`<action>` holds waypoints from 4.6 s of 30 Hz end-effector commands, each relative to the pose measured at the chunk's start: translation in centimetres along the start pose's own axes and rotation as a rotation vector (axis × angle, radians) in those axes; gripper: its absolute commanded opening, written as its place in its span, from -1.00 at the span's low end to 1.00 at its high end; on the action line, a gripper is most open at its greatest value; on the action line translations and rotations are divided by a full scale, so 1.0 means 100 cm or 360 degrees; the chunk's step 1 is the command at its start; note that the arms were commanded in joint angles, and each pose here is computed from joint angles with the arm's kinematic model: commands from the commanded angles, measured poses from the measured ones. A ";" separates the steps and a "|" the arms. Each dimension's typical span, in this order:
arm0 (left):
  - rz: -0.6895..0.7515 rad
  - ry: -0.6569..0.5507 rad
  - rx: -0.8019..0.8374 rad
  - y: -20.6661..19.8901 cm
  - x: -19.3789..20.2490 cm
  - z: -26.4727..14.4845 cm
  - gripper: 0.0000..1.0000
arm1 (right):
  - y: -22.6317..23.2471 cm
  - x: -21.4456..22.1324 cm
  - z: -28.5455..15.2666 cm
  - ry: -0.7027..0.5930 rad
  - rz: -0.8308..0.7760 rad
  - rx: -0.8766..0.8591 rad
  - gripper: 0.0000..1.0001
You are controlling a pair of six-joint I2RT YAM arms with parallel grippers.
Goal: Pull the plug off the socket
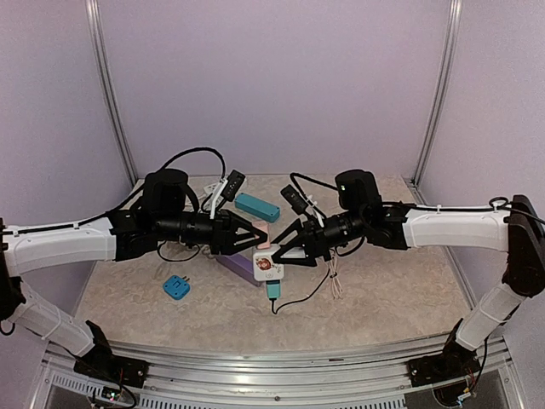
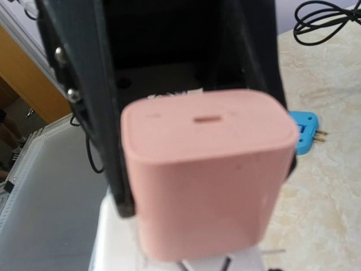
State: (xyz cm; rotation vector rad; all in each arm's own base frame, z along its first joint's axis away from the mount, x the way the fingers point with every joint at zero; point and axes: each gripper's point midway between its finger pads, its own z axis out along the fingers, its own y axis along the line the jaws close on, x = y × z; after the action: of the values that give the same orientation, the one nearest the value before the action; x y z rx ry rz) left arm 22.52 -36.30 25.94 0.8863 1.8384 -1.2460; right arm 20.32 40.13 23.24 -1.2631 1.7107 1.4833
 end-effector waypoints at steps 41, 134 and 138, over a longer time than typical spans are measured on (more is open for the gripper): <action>-0.0068 0.0033 -0.0102 0.022 0.005 -0.011 -0.81 | -0.046 0.010 -0.026 -0.0022 0.0251 0.0366 -1.00; -0.0763 0.0151 -0.0673 0.098 0.091 -0.060 -0.84 | -0.057 -0.009 -0.067 -0.0201 0.0151 0.0677 -1.00; -0.1002 0.0215 -0.0857 0.110 0.135 -0.086 -0.83 | -0.062 -0.009 -0.071 -0.0218 0.0163 0.0711 -1.00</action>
State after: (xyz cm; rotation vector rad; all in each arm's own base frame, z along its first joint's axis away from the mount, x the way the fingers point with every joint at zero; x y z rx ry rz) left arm 24.14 -26.78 14.62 0.3441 2.3698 -1.0708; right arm 26.45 34.21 20.94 -0.9060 1.9685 1.1287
